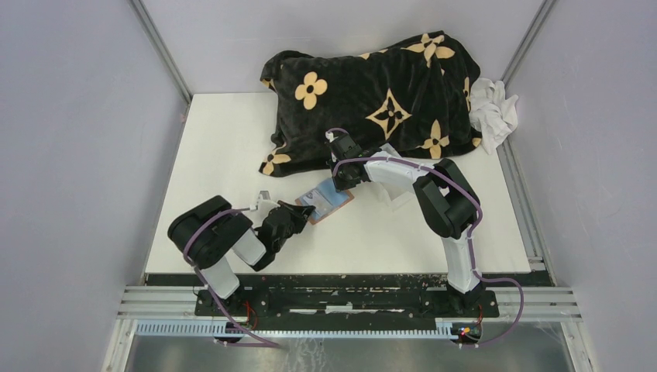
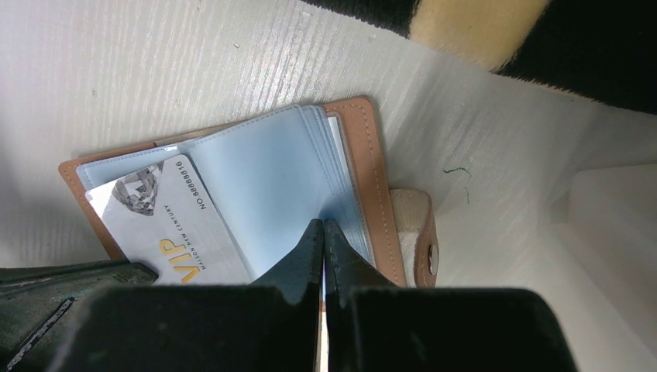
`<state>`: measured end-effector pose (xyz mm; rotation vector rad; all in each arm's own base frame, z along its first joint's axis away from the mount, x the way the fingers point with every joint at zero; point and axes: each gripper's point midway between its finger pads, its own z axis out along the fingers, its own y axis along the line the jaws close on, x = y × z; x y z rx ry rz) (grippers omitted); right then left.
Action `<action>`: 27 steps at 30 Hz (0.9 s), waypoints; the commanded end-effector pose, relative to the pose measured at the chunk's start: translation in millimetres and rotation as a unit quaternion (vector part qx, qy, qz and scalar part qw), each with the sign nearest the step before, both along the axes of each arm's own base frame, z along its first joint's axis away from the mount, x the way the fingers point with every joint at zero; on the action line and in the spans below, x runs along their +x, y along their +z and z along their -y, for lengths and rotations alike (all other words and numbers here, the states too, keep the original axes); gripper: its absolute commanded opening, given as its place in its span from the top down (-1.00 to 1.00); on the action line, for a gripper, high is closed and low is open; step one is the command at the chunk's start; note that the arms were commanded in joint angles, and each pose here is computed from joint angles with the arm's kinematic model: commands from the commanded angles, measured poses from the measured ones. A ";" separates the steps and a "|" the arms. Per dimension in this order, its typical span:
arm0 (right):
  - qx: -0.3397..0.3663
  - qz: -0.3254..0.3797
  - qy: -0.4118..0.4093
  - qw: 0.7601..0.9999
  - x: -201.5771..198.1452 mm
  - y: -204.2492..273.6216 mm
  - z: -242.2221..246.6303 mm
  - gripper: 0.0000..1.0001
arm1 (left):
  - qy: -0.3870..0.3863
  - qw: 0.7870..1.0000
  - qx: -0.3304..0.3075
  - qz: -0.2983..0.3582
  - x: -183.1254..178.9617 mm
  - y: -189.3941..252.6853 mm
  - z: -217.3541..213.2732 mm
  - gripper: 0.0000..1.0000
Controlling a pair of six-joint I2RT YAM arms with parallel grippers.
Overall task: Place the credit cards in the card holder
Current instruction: Insert the credit card into the card holder.
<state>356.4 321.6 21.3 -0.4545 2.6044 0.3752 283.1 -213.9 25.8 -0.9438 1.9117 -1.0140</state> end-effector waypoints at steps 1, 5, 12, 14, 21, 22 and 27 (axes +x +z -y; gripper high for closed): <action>-0.024 -0.019 -0.005 1.000 -4.1 -21.7 8.5 0.98 | 0.000 0.996 -0.091 0.021 4.0 20.3 9.4 0.94; -0.024 -0.019 -0.005 1.000 -4.0 -22.0 9.4 0.98 | -0.005 0.994 -0.107 0.027 5.4 22.4 12.4 0.94; -0.027 -0.019 -0.007 0.999 -3.6 -23.5 12.2 0.98 | -0.003 0.994 -0.101 0.037 5.1 27.1 9.2 0.94; -0.028 -0.017 -0.010 0.999 -2.4 -22.8 13.7 0.98 | -0.003 0.994 -0.099 0.038 3.8 27.8 7.6 0.94; -0.027 -0.016 -0.011 0.999 -1.9 -21.1 13.7 0.98 | -0.005 0.995 -0.090 0.042 -0.5 29.9 5.4 0.94; -0.027 -0.016 -0.011 0.999 -2.4 -21.4 13.5 0.98 | -0.004 0.995 -0.087 0.043 -1.2 29.6 4.2 0.94; -0.028 -0.018 -0.012 0.999 -2.8 -23.3 14.6 0.98 | -0.003 0.995 -0.081 0.052 -1.6 33.6 4.0 0.94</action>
